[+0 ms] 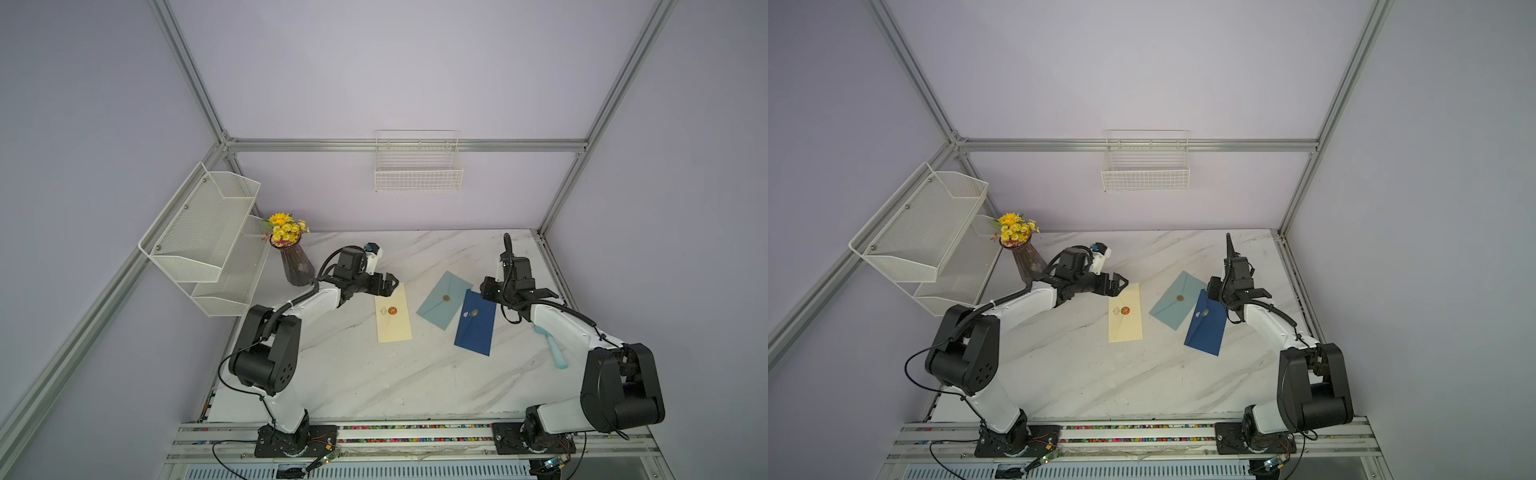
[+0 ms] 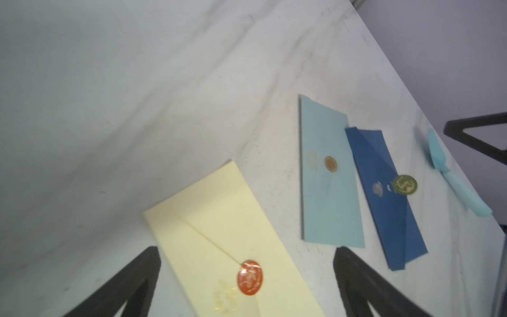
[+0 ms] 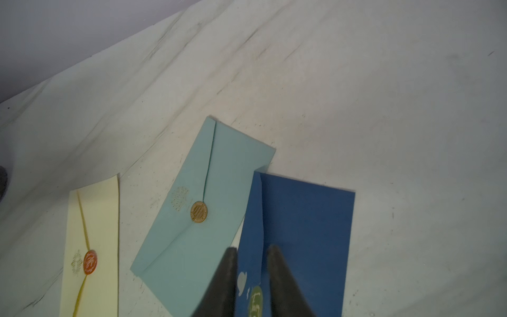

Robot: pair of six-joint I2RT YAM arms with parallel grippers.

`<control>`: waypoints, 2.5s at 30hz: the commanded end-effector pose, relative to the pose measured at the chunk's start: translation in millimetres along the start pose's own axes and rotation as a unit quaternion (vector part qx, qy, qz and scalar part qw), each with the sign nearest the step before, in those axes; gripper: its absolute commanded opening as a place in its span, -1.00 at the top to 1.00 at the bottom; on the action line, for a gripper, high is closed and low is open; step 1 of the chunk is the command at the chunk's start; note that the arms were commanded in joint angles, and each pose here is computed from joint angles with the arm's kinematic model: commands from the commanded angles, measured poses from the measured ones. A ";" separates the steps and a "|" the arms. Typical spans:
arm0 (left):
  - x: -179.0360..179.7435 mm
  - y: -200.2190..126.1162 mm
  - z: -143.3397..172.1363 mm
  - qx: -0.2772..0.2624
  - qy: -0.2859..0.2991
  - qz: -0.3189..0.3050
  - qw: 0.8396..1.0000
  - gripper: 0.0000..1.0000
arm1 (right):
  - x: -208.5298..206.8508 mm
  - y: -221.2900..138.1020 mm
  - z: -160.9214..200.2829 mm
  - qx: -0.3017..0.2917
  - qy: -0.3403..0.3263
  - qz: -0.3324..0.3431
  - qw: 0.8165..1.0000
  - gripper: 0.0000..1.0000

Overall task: Fold the letter paper in half and place it into the envelope
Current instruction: Fold the envelope flap on the envelope.

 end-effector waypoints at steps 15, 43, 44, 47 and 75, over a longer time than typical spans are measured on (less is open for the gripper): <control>-185.2 108.8 4.3 0.114 0.017 0.244 0.963 -1.00 | -24.7 38.0 82.7 0.141 0.046 0.030 0.988 1.00; -188.1 112.7 67.8 0.172 0.001 0.192 0.966 -1.00 | -91.5 62.5 107.5 0.196 0.191 0.101 0.956 1.00; -187.8 111.7 69.2 0.176 0.007 0.186 0.967 -0.99 | -91.3 62.7 107.9 0.197 0.192 0.099 0.956 1.00; -185.0 111.4 71.7 0.193 0.017 0.166 0.967 -0.93 | -90.5 63.7 108.8 0.200 0.194 0.095 0.956 1.00; -187.2 167.3 100.5 0.248 0.110 0.049 0.961 1.00 | -103.4 31.4 141.9 0.274 0.190 0.162 0.929 1.00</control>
Point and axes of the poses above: each gripper's point midway between its finger pads, its own y axis out along the fingers, its own x axis along the line the jaws close on, z = x × y, the point moved 4 cm from there along -y, back along the fingers
